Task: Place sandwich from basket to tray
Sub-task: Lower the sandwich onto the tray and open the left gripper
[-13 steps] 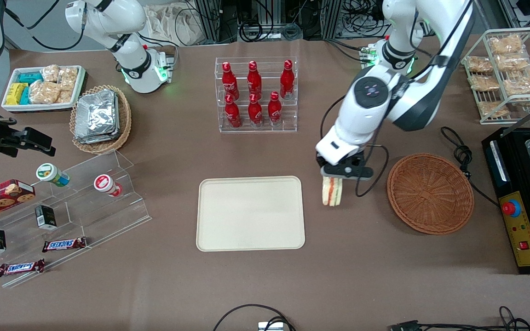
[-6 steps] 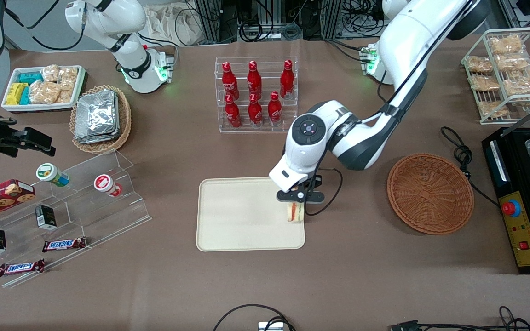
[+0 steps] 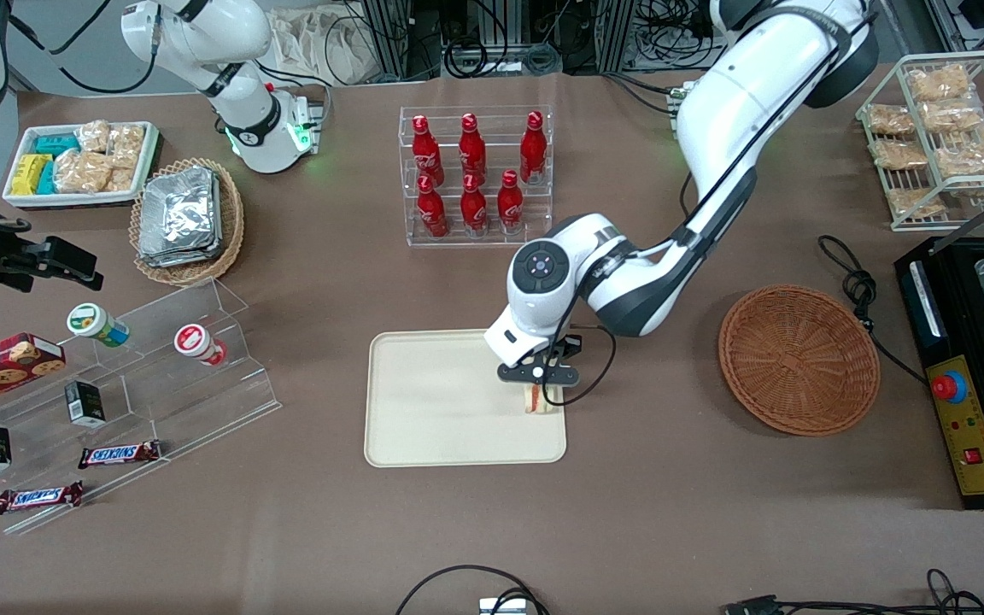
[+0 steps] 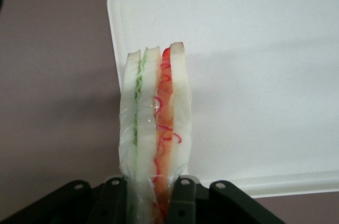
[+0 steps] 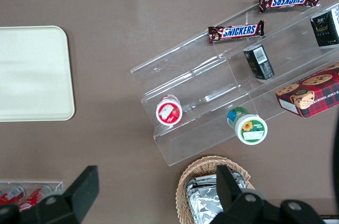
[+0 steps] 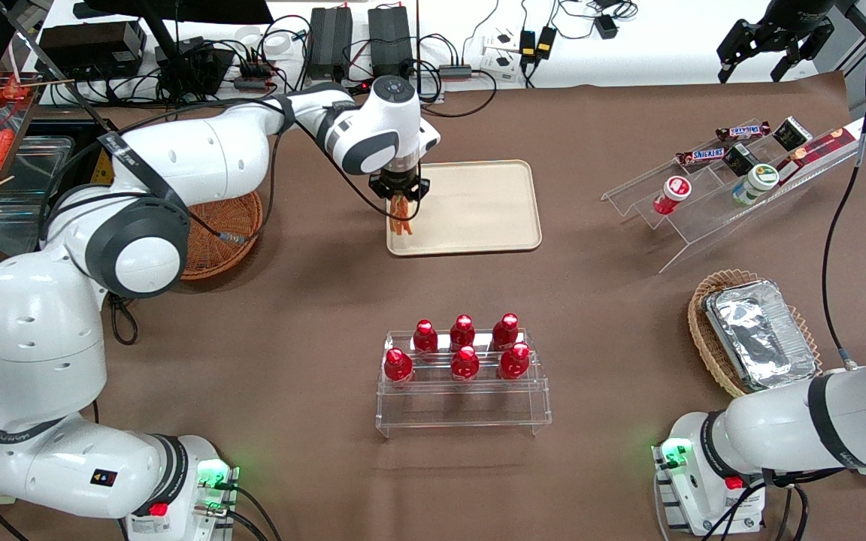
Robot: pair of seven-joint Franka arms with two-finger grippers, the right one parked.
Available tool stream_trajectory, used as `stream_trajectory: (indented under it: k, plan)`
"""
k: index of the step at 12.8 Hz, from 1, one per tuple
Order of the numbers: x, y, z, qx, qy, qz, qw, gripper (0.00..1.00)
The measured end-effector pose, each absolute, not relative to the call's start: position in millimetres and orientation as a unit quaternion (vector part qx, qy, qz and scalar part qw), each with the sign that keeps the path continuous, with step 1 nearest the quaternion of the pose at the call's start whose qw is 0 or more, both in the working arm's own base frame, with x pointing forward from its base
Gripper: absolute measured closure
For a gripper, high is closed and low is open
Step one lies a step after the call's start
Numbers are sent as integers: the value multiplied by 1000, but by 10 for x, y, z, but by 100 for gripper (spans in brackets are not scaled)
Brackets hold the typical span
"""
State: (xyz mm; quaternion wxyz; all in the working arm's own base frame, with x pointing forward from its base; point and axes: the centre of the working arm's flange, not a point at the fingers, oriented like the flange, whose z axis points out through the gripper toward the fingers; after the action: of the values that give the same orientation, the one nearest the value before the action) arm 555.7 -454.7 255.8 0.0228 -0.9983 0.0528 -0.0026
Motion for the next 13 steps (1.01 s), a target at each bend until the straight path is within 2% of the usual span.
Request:
stream_trajectory:
  k: [3, 13]
  plan:
    - [5546, -4603, 2358, -998, 59, 0, 20, 79]
    - [5622, -4598, 2207, -998, 56, 0, 22, 80]
